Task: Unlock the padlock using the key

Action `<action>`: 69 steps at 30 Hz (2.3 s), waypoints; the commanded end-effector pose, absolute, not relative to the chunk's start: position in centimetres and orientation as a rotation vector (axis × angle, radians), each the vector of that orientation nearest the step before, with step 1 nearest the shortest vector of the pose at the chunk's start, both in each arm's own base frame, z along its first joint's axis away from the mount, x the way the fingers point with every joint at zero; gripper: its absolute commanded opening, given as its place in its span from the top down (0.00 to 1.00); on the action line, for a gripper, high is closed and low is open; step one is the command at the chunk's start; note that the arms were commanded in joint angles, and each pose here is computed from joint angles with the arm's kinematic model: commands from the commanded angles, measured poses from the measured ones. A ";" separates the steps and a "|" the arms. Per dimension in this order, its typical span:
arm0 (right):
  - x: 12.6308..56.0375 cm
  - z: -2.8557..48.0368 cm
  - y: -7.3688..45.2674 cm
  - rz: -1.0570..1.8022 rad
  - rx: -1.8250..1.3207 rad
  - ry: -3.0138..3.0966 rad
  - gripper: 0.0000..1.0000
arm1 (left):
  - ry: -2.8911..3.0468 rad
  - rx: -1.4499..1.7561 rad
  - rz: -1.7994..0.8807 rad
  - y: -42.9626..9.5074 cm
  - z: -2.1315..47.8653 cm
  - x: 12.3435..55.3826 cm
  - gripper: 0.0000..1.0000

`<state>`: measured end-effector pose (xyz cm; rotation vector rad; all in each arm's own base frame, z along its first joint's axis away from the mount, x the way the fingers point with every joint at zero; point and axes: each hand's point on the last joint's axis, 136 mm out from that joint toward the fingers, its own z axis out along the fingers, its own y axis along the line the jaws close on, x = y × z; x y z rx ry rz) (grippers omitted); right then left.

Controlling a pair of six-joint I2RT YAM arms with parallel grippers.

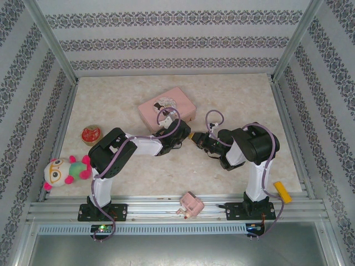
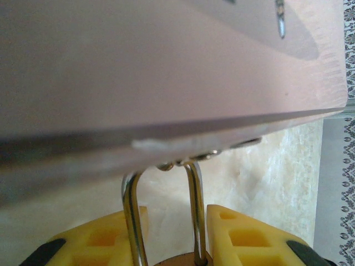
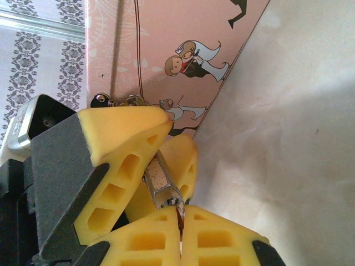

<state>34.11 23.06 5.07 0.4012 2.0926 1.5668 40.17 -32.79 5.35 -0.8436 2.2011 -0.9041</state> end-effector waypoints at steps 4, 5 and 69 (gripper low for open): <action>35.2 4.9 22.9 1.542 0.410 2.080 1.00 | 2.303 -0.950 -1.091 -35.8 3.5 37.1 1.00; 35.2 4.9 22.9 1.539 0.410 2.077 1.00 | 2.304 -0.951 -1.090 -35.8 3.4 37.1 1.00; 33.5 7.0 23.6 1.573 0.361 2.095 0.96 | 2.496 -0.721 -1.176 -37.8 4.6 33.5 1.00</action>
